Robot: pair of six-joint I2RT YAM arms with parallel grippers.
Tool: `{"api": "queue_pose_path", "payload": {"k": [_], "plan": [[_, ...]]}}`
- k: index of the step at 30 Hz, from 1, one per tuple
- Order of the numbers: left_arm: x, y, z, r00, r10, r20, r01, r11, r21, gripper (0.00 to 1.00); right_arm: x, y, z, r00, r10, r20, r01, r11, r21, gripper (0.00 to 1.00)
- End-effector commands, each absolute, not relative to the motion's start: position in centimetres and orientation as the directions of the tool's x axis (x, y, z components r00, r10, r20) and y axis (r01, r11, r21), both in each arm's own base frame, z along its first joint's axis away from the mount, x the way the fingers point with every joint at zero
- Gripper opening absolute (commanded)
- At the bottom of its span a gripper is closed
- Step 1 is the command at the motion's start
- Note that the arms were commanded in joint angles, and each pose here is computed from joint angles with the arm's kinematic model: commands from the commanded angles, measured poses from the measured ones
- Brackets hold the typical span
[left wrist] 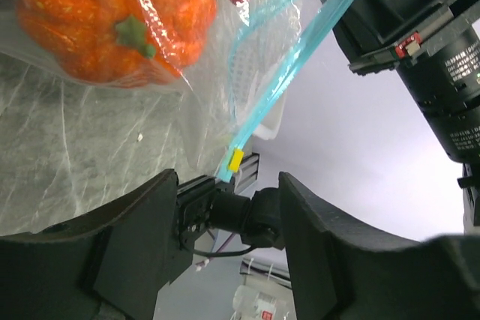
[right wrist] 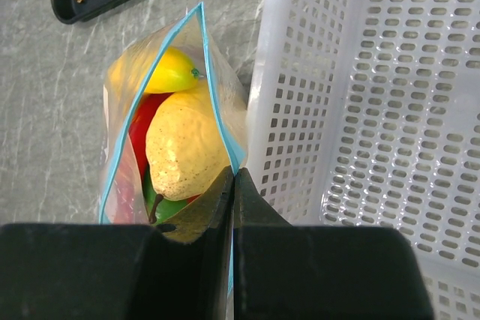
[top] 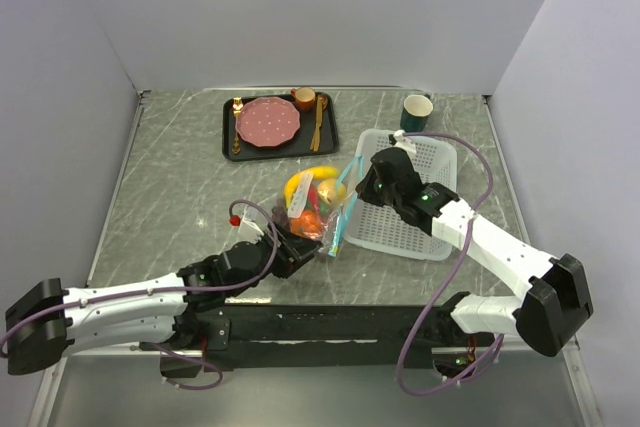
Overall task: Place the food in the zip-top bag and seal the zipper
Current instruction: Adjust the zipper food storage bag at the center of the board.
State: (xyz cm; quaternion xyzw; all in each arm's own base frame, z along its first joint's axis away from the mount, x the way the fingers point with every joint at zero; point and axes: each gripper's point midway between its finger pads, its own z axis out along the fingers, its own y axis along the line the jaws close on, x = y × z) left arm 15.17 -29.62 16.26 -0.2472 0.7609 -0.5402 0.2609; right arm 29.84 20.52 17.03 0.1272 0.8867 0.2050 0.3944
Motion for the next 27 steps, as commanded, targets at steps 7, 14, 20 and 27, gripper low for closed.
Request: {"api": "queue_pose_path", "payload": {"k": [7, 14, 20, 27], "plan": [[16.5, -31.1, 17.7, -0.706, -0.704, -0.076, -0.09, 0.196, -0.976, 0.51, 30.2, 20.6, 19.7, -0.607, 0.438, -0.663, 0.042, 0.851, 0.524, 0.06], [17.2, -31.0, 17.4, -0.682, -0.727, -0.083, -0.093, 0.198, -0.976, 0.51, 30.0, 20.8, 20.0, -0.613, 0.436, -0.659, 0.028, 0.846, 0.533, 0.06], [17.5, -31.1, 16.9, -0.673, -0.733, -0.1, -0.102, 0.226, -0.969, 0.19, 29.8, 21.1, 19.8, -0.624, 0.432, -0.651, 0.018, 0.841, 0.541, 0.06], [17.7, -30.8, 17.1, -0.662, -0.739, -0.125, -0.093, 0.246, -0.965, 0.01, 29.4, 21.3, 20.0, -0.63, 0.42, -0.653, -0.006, 0.838, 0.545, 0.16]]}}
